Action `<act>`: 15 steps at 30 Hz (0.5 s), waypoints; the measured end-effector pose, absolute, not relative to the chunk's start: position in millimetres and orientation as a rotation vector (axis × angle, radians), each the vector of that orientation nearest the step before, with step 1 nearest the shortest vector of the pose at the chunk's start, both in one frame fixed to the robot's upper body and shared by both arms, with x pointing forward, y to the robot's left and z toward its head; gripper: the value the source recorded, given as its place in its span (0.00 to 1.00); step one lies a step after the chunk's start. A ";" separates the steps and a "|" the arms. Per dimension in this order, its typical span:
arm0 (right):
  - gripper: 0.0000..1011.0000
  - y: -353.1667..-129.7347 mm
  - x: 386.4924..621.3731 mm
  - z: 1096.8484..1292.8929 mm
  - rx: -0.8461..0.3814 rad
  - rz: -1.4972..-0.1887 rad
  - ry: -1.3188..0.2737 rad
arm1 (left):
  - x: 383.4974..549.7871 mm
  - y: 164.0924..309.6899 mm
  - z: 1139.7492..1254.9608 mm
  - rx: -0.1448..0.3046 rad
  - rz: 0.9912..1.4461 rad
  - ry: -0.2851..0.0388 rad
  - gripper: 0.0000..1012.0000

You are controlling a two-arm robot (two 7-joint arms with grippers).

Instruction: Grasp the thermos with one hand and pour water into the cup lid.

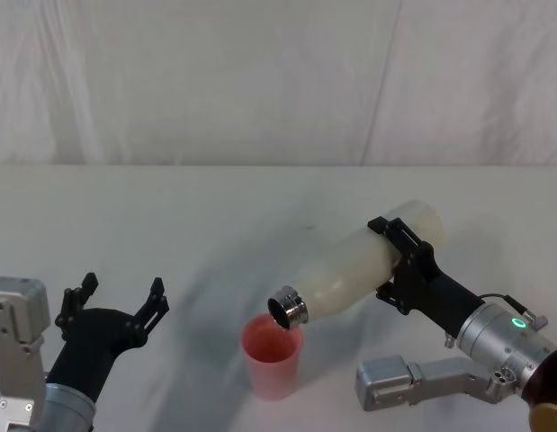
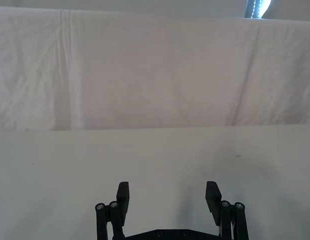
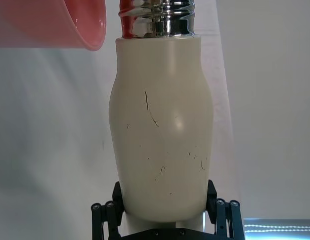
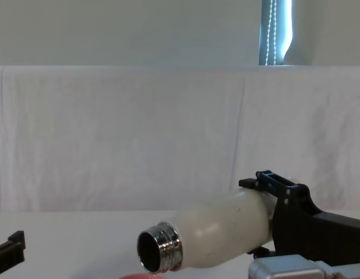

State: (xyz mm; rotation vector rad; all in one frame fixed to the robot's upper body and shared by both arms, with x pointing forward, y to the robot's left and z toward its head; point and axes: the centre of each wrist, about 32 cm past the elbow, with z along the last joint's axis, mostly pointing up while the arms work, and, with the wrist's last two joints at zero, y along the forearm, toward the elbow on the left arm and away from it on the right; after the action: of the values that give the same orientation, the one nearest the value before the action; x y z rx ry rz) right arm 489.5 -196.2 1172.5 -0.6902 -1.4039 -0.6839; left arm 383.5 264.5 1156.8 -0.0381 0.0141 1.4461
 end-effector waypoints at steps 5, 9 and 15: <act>0.95 -195.5 489.5 1173.0 -0.691 -0.682 -1.409 | 383.5 264.5 1156.8 -0.038 1.446 0.014 0.99; 0.95 -195.5 489.7 1173.3 -0.693 -0.680 -1.412 | 383.5 264.5 1156.8 -0.038 1.446 0.014 0.99; 0.95 -195.4 489.7 1174.1 -0.695 -0.678 -1.417 | 383.5 264.5 1156.8 -0.038 1.446 0.014 0.99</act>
State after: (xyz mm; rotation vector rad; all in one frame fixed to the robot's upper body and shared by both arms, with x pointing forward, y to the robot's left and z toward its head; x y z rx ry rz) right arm 489.7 -195.4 1174.1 -0.6954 -1.4169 -0.6776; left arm 383.5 264.5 1156.8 -0.0380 0.0140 1.4460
